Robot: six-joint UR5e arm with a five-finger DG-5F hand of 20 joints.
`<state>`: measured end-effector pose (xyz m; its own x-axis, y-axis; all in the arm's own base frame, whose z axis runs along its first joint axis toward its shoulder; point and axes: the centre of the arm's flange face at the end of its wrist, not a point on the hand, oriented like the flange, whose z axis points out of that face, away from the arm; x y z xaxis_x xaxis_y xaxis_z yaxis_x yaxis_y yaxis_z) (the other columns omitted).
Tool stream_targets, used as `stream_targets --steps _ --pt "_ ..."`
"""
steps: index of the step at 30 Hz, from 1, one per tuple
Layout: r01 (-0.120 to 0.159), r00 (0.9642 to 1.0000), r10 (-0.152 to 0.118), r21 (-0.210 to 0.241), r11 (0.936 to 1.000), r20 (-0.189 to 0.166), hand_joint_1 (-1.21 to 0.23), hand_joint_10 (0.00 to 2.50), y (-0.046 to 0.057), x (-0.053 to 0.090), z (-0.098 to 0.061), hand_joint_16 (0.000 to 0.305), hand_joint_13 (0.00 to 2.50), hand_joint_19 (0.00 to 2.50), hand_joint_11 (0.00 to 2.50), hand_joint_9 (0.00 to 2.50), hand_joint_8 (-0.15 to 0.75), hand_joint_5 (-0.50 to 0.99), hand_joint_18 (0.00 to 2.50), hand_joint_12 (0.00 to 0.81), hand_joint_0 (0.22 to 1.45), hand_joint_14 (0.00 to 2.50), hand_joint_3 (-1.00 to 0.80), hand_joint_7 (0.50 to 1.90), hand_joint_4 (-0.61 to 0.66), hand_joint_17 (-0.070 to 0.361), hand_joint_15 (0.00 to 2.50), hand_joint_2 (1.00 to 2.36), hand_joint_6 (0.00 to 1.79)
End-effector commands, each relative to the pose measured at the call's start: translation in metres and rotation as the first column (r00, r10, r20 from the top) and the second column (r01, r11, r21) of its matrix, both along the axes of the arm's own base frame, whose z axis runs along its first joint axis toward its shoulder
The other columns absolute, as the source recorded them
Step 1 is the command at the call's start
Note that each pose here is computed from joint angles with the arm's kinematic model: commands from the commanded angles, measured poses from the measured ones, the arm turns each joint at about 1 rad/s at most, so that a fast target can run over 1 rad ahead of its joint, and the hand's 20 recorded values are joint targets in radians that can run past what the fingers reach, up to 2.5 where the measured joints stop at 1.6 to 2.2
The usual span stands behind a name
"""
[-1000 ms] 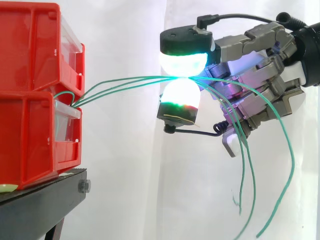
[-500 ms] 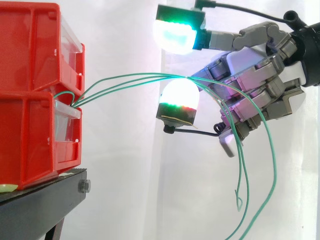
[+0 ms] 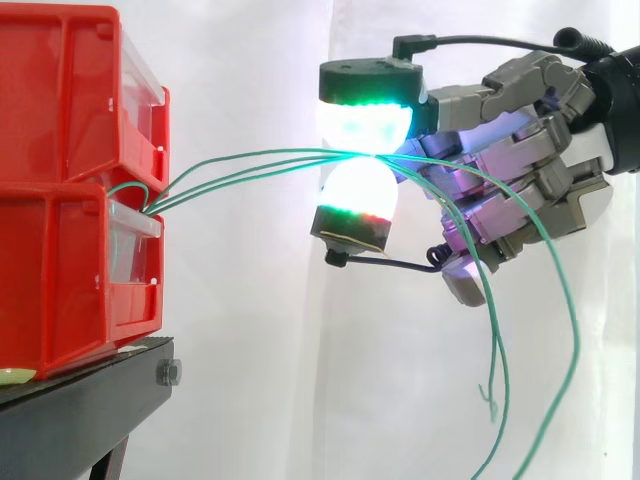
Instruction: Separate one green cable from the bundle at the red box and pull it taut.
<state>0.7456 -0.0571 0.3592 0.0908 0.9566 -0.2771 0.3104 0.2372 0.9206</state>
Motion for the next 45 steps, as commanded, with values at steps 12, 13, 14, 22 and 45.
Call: stream_targets --steps 12,13,14,22,45 --pt "0.000 1.0000 0.000 -0.001 1.0000 -0.007 -0.96 2.37 -0.0011 -0.0013 0.0003 0.059 1.22 0.80 1.35 2.00 0.235 0.02 0.99 0.305 0.61 2.50 -0.26 1.07 0.16 0.133 1.01 1.02 0.79" --pt "0.000 1.0000 0.000 0.000 1.0000 -0.009 -0.97 2.40 -0.0020 -0.0011 -0.0009 0.058 1.20 0.84 1.35 1.97 0.240 0.02 0.97 0.308 0.59 2.50 -0.35 1.08 0.16 0.130 1.00 1.01 0.80" --pt "0.000 1.0000 0.000 0.000 1.0000 -0.009 -0.96 2.41 -0.0020 -0.0011 -0.0009 0.058 1.19 0.82 1.35 1.97 0.250 0.02 0.96 0.306 0.58 2.50 -0.42 1.07 0.17 0.131 1.00 1.01 0.81" --pt "0.001 1.0000 -0.001 0.000 1.0000 -0.009 -0.53 2.12 -0.0032 -0.0012 -0.0009 0.094 1.36 0.14 1.37 2.13 0.290 0.04 1.09 0.375 0.34 2.50 -0.50 1.11 0.16 0.211 0.87 1.00 0.77" --pt "-0.001 1.0000 0.001 -0.004 1.0000 -0.008 -0.69 2.29 -0.0020 -0.0009 -0.0008 0.051 1.26 0.79 1.33 2.09 0.169 0.05 1.03 0.255 0.69 2.50 -0.33 1.13 0.07 0.114 0.98 1.01 0.75"
